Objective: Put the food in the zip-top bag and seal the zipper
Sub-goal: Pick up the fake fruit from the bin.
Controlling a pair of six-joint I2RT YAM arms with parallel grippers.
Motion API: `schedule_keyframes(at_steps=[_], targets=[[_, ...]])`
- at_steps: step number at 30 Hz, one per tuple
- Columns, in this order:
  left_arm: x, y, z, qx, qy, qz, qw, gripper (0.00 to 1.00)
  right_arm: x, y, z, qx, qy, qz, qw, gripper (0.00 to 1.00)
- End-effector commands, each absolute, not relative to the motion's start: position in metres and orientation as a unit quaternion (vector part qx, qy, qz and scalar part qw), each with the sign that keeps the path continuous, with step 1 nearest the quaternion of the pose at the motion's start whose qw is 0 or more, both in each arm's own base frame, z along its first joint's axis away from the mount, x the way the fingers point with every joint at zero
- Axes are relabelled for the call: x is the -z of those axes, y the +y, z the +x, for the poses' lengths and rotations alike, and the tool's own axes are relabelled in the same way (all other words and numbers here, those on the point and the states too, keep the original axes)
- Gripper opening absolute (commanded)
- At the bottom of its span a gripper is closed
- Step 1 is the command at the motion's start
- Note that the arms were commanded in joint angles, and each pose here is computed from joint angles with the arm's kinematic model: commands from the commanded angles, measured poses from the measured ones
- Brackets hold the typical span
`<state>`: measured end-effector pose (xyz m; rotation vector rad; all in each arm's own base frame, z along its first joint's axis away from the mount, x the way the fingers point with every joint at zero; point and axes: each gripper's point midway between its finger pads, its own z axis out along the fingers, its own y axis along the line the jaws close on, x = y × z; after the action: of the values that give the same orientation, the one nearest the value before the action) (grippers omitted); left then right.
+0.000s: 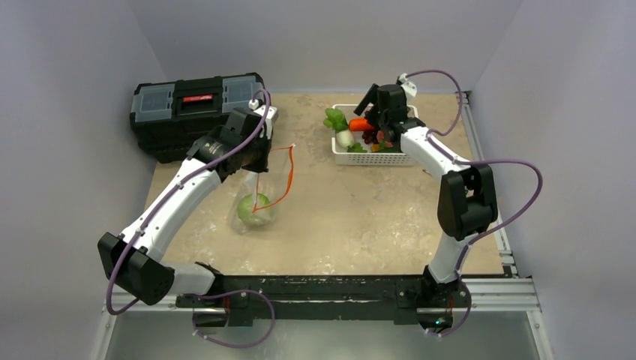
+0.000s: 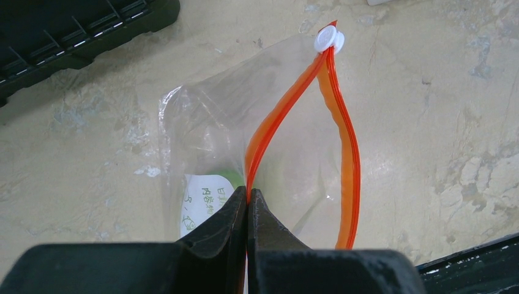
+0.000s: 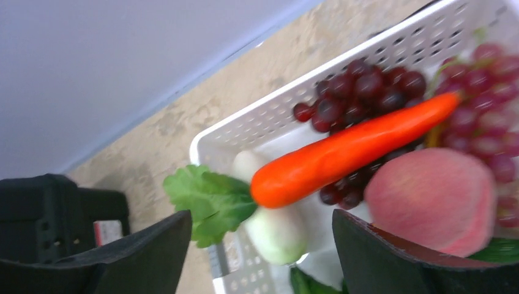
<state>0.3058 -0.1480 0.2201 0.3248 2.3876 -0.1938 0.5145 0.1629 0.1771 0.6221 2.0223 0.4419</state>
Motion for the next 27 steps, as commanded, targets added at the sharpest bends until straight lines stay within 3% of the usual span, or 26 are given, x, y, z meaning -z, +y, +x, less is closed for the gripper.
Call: schedule_keyframes(at_steps=[1,7,20,25,27], targets=[[-0.235,-0.146,0.305,0.082,0.913,0.127,0.38,0.0,-0.205,0.101,0.515,-0.04,0.817,0.228,0.528,0.88],[-0.237,-0.151,0.304,0.095,0.912,0.129,0.378,0.0,-0.168,0.07,0.51,0.077,0.852,0.179,0.485,0.95],[-0.23,-0.147,0.307,0.078,0.916,0.129,0.372,0.0,-0.12,0.063,0.516,0.121,0.868,0.148,0.458,0.93],[-0.232,-0.146,0.306,0.078,0.915,0.128,0.375,0.0,-0.114,0.063,0.518,0.117,0.866,0.143,0.465,0.86],[-0.233,-0.145,0.305,0.079,0.914,0.128,0.377,0.0,-0.112,0.063,0.519,0.12,0.868,0.14,0.462,0.74]])
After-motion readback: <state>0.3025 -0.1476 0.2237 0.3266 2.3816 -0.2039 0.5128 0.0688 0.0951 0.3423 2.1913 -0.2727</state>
